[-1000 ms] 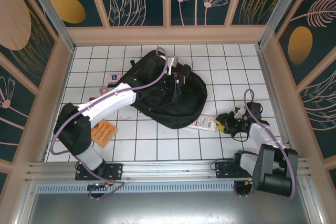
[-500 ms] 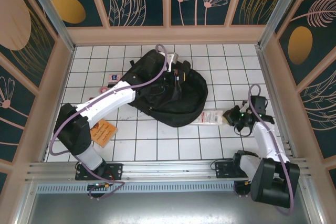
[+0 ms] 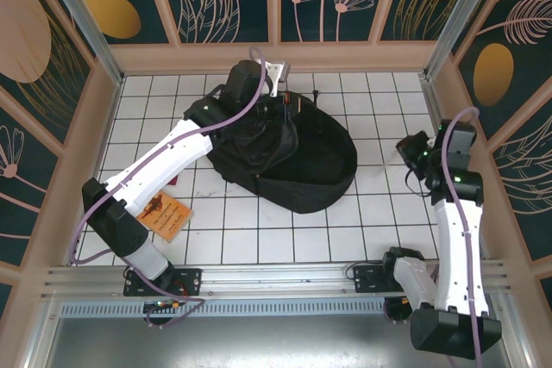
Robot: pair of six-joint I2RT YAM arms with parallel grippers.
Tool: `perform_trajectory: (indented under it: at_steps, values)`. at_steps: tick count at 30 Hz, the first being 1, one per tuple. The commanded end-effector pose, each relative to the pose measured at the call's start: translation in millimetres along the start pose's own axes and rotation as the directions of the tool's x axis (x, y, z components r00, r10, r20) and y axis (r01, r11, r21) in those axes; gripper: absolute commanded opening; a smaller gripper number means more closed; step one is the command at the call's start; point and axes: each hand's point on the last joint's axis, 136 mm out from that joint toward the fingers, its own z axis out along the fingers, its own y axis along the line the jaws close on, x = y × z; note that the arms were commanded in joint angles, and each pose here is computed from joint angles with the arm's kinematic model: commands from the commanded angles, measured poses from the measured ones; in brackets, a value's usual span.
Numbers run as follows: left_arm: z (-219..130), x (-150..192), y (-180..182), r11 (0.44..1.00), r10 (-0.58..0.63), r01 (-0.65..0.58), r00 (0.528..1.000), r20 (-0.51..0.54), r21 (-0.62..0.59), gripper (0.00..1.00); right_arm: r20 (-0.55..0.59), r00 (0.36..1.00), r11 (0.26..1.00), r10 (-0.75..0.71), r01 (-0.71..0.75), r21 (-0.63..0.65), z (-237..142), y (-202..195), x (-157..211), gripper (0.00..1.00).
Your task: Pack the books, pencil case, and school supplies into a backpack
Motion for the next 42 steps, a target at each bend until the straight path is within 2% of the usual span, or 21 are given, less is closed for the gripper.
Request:
perform_trajectory:
  at_steps: [1,8,14,19,26,32,42]
  values:
    - [-23.8,-32.4,-17.9,0.998,0.056,-0.059,0.994,0.092,0.022,0.00,0.041,0.999,0.998,0.004,-0.002,-0.057,-26.8,29.6,-14.5,0.00]
    - [-16.0,-33.7,-20.0,0.998,0.036,-0.041,0.995,0.094,0.052,0.00,0.011,0.999,0.966,-0.050,0.051,-0.253,-64.3,100.2,-25.8,0.00]
    - [-3.6,-33.4,-11.9,0.998,0.006,-0.011,0.996,0.087,0.055,0.00,-0.076,0.996,0.891,-0.044,0.005,-0.454,-88.0,156.5,-22.0,0.00]
    - [7.2,-37.7,-8.7,0.997,-0.030,0.023,0.996,0.079,0.080,0.00,-0.153,0.987,0.841,-0.039,-0.050,-0.538,-90.9,187.1,-13.4,0.00]
    - [24.0,-43.3,-9.2,0.993,-0.058,0.050,0.996,0.069,0.108,0.00,-0.231,0.972,0.819,-0.046,-0.096,-0.565,-83.5,219.0,2.9,0.00]
    - [22.6,-48.5,-16.3,0.987,-0.075,0.063,0.994,0.078,0.145,0.00,-0.294,0.955,0.812,-0.032,-0.147,-0.566,-68.1,227.2,26.5,0.00]
    - [-15.3,-86.5,-33.8,0.975,-0.111,0.073,0.978,0.176,0.212,0.00,-0.372,0.928,0.798,-0.010,-0.217,-0.562,-35.1,238.3,65.2,0.00]
